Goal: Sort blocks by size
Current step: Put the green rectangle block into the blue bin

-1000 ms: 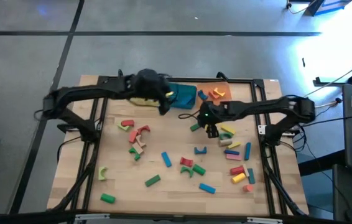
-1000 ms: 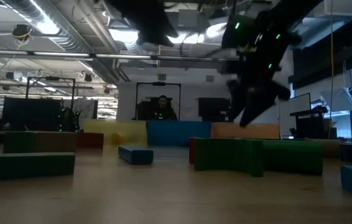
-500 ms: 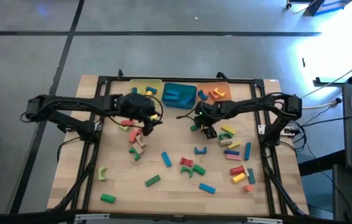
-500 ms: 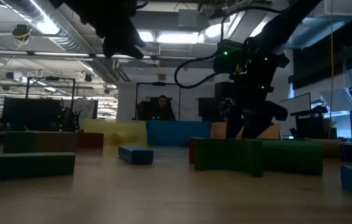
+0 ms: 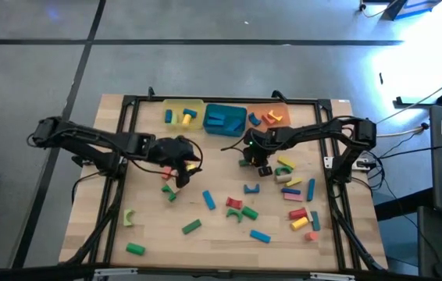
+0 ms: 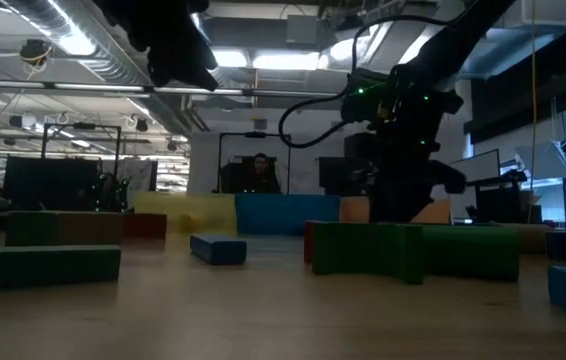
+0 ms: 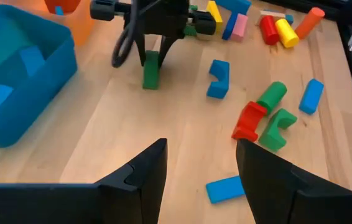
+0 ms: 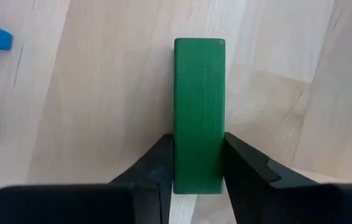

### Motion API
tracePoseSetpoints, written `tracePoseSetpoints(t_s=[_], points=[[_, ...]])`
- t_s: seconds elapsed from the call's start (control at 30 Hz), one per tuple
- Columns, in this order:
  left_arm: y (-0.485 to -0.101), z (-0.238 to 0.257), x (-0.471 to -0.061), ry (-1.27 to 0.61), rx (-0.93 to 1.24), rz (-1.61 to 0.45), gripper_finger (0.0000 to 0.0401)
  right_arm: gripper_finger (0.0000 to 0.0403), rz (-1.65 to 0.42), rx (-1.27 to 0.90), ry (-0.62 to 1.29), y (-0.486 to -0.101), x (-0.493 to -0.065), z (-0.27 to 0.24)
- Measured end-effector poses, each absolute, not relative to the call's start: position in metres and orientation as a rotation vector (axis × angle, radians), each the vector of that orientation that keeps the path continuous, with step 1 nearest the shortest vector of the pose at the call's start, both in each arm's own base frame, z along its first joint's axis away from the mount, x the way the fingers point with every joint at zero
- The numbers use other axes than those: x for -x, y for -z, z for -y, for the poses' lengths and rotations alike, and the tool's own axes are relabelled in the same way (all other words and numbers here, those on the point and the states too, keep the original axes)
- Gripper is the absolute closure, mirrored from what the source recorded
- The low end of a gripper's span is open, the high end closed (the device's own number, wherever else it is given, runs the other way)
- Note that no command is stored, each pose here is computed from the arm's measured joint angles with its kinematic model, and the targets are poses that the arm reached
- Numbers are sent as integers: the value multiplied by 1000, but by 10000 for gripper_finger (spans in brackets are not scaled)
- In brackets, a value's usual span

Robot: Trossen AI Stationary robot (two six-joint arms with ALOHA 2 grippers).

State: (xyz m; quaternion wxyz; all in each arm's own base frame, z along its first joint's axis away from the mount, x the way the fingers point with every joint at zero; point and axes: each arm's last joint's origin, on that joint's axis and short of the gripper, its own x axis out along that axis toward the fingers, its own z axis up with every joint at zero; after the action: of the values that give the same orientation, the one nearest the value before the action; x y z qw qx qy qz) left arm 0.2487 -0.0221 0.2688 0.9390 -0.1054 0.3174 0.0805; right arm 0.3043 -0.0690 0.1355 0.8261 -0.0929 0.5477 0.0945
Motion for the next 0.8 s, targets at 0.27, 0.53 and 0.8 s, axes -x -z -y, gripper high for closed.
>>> tracePoseSetpoints(t_s=[0.27,0.53,0.8], points=[[-269,38,-247,-197,201,-628,229,279,-1097,223,-168,-158,-324,74],[-269,52,-244,-188,292,-624,229,291,-969,462,24,-198,-351,90],[-269,60,-242,-201,422,-619,229,270,-818,547,145,-213,-358,120]])
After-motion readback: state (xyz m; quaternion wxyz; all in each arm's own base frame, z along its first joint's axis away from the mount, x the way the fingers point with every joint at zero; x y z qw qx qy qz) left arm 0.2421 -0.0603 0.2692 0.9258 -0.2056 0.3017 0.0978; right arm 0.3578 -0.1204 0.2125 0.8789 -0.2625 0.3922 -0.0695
